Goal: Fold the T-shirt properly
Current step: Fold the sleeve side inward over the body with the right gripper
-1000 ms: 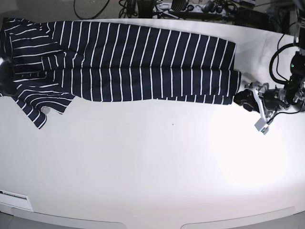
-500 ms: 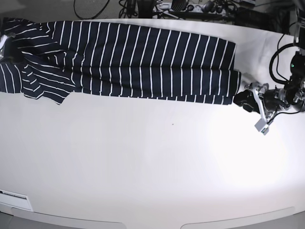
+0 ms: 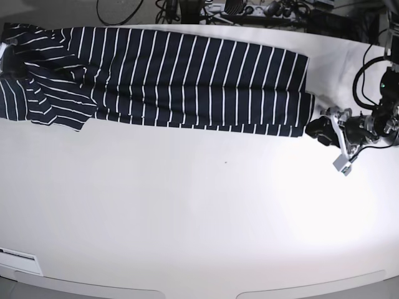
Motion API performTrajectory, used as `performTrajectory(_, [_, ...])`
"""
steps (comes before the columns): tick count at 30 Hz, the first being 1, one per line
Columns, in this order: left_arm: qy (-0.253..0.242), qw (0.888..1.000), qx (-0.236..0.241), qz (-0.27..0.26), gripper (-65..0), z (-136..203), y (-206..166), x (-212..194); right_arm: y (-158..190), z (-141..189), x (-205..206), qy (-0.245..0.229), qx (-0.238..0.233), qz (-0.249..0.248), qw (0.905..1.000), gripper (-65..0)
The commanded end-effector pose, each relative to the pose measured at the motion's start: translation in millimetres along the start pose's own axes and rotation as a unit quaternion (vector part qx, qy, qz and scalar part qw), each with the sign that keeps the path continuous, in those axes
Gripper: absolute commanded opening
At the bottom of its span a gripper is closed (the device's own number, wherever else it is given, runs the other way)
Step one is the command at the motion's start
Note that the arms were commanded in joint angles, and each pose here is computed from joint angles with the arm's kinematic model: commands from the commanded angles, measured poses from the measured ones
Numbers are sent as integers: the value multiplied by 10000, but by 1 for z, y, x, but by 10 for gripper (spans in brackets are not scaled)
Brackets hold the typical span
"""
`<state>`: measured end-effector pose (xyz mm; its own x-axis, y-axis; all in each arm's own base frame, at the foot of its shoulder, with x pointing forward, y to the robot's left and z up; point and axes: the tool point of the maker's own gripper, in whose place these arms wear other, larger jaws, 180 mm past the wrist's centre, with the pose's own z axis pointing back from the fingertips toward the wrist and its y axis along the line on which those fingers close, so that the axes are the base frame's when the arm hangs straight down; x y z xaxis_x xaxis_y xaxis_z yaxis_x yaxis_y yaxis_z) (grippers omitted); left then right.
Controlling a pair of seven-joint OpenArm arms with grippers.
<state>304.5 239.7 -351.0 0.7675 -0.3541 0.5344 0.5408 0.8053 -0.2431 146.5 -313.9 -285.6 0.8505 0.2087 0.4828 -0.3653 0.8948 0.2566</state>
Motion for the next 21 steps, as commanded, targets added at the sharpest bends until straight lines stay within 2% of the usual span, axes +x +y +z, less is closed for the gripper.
performTrajectory(1, [-195,9997,104,-118,-329,13,7,15,-5,9,11,-87,-151,194,9997,-650])
performTrajectory(4, [-189,9997,120,-122,-329,14,8,15,-15,11,4,99,-434,199,9988,-650])
performTrajectory(11, [-226,9995,142,-139,-329,16,9,19,-39,0,-14,-95,-1306,-17,9914,-650])
performTrajectory(16, [-286,9994,145,-156,-329,17,10,24,-51,-2,-8,-659,-1735,-408,9818,-650])
performTrajectory(21, [-290,9993,148,-159,-329,18,10,24,-52,-1,-1,-877,-1766,-432,9794,-650])
